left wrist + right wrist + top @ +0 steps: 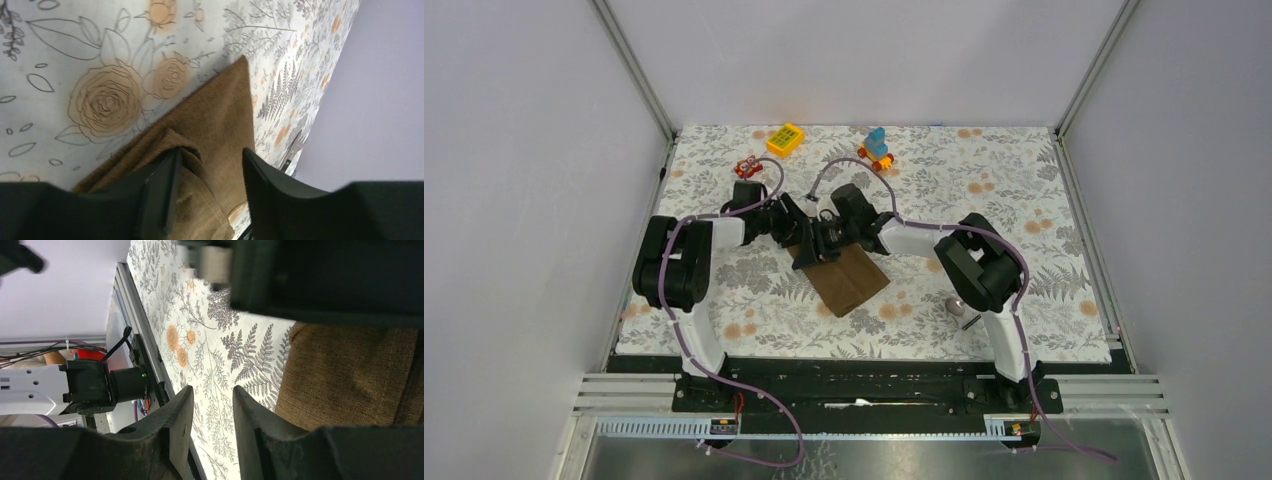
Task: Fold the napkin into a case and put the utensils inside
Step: Smooth out the 2/3-rectangle-folded napkin at the center of the board.
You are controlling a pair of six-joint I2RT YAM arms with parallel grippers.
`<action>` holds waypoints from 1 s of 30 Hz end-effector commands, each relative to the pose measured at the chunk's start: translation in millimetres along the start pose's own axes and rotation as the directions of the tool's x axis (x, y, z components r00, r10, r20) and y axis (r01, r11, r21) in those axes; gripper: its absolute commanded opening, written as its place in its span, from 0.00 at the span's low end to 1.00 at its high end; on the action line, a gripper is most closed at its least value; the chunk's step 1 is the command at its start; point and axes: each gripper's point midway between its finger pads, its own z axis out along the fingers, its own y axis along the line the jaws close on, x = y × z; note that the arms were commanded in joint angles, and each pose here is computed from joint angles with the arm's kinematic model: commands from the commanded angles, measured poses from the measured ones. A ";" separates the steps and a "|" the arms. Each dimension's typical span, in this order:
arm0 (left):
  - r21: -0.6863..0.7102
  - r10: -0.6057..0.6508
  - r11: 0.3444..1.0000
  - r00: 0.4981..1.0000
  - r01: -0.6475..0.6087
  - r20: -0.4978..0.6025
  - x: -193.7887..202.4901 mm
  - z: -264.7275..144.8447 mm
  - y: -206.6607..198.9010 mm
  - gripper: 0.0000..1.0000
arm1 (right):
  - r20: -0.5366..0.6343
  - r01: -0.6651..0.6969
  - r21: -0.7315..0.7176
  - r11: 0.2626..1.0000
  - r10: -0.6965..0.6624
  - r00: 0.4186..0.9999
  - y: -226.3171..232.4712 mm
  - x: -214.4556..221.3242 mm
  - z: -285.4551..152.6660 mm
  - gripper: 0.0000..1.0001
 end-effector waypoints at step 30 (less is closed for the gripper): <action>-0.192 -0.095 0.975 0.992 0.109 0.081 1.1 -18.5 60.3 0.00 | -0.041 -0.099 -0.025 0.995 0.098 0.994 -29.9 31.2 3.3 0.26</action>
